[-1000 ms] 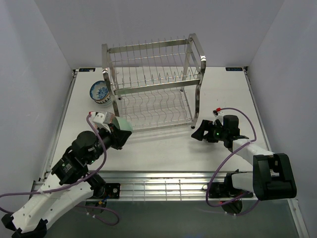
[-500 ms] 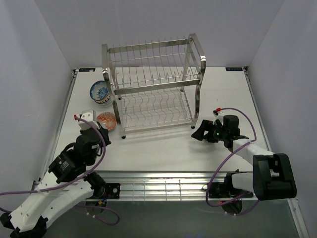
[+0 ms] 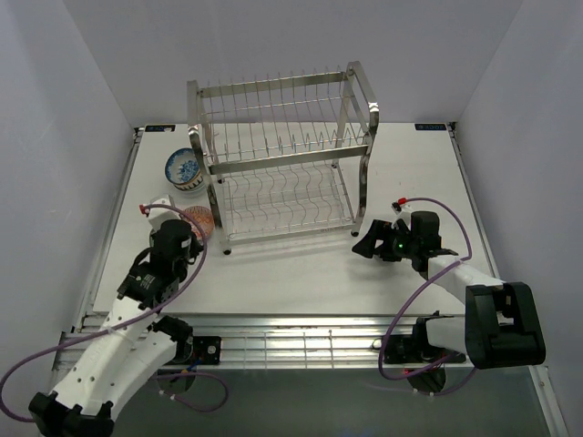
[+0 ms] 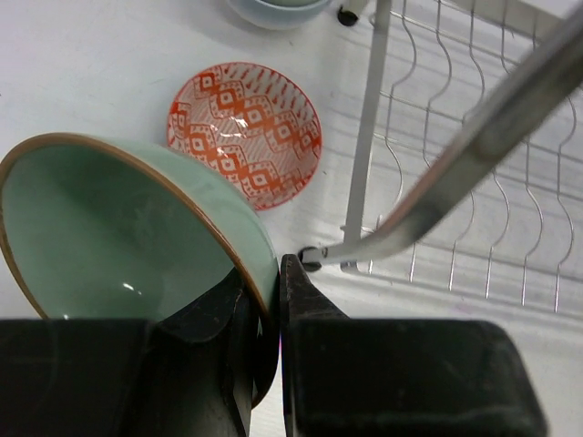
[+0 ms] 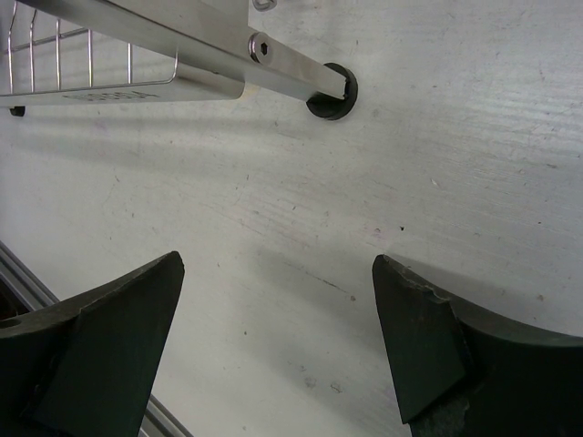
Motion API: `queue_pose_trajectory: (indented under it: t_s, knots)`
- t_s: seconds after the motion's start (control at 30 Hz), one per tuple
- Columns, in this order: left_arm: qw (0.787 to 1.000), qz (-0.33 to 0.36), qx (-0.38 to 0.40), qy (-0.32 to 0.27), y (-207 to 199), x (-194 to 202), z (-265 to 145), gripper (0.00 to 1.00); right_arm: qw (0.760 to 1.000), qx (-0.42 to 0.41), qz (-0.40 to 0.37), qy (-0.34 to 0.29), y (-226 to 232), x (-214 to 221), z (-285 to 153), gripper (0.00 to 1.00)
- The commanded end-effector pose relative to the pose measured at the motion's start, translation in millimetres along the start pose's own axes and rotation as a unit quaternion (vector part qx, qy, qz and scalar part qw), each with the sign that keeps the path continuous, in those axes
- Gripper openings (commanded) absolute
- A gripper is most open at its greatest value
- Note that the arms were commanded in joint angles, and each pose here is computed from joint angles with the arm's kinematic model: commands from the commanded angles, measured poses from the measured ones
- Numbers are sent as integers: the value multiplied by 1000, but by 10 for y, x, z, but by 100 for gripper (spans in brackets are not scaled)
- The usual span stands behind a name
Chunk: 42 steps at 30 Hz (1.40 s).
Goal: Unload the bowls from the dish rack
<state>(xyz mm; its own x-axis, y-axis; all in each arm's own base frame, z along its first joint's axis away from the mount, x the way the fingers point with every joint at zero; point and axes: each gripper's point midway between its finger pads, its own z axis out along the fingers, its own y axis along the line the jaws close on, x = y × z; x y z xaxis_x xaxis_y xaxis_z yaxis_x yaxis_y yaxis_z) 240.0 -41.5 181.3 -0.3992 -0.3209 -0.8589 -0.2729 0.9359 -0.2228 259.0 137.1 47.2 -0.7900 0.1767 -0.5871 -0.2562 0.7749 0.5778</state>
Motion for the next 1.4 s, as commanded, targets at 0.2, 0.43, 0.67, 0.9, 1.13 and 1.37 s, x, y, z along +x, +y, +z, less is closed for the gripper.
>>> queue_pose_trajectory:
  t_s: [0.2, 0.43, 0.67, 0.9, 1.13, 1.37]
  knots:
    - [992, -83, 92, -15, -21, -642, 459, 0, 999, -17, -24, -23, 108, -171, -22, 90]
    - [985, -84, 145, 50, -158, -774, 755, 0, 999, -17, -25, -25, 112, -196, -18, 90]
    - [979, -74, 169, 90, -287, -809, 895, 0, 999, -15, -27, -26, 108, -204, -18, 90]
    - [977, -54, 138, 154, -162, -520, 1114, 0, 999, -15, -25, -25, 102, -195, -13, 90]
    - [977, -38, 103, 181, -38, -291, 1222, 0, 999, -13, -24, -24, 88, -189, -7, 90]
    - [974, -24, 80, 212, 7, -56, 1337, 1, 999, -11, -24, -23, 81, -176, -8, 90]
